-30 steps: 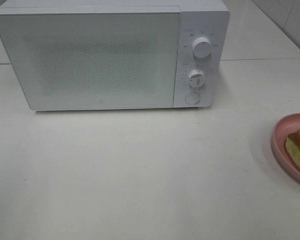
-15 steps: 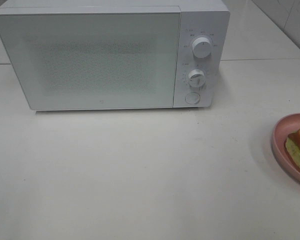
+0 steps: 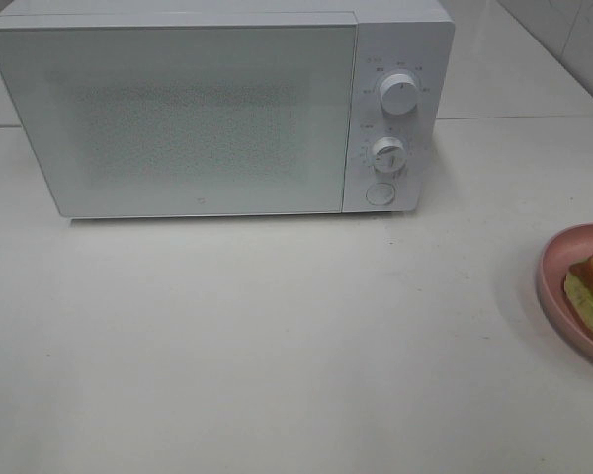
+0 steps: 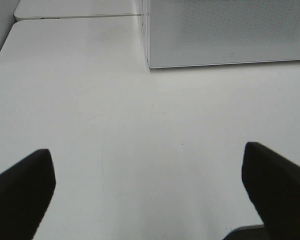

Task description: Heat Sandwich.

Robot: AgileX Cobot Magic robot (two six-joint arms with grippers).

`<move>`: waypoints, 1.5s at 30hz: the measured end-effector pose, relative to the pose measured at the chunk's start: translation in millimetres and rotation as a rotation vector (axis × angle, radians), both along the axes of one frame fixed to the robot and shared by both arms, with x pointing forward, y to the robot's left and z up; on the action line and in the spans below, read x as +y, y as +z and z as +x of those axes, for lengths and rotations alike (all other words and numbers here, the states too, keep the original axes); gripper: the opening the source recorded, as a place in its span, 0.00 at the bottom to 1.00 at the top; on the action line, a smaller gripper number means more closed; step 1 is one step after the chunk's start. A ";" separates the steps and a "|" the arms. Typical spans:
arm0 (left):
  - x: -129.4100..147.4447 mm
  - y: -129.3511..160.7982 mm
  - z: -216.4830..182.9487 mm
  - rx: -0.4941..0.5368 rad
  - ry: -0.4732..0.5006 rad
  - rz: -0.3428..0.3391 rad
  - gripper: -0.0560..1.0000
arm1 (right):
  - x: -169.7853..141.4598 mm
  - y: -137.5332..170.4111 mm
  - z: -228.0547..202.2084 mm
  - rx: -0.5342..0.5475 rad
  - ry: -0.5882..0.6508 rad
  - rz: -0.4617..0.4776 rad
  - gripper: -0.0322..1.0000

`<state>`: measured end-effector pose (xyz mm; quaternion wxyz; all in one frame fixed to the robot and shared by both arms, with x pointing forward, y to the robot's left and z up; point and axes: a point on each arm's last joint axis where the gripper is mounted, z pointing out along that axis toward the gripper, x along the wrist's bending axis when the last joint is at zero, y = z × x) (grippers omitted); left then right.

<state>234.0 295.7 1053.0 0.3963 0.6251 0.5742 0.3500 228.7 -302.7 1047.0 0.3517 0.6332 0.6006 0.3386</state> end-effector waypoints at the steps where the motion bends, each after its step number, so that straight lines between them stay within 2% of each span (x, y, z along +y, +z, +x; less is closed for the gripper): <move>1: 0.0 0.0 0.0 0.000 0.000 0.000 0.96 | 0.0 0.0 0.0 0.000 0.000 0.000 0.77; 45: 0.0 0.0 0.0 0.000 0.000 0.000 0.96 | 0.0 0.0 0.0 0.000 0.000 0.000 0.77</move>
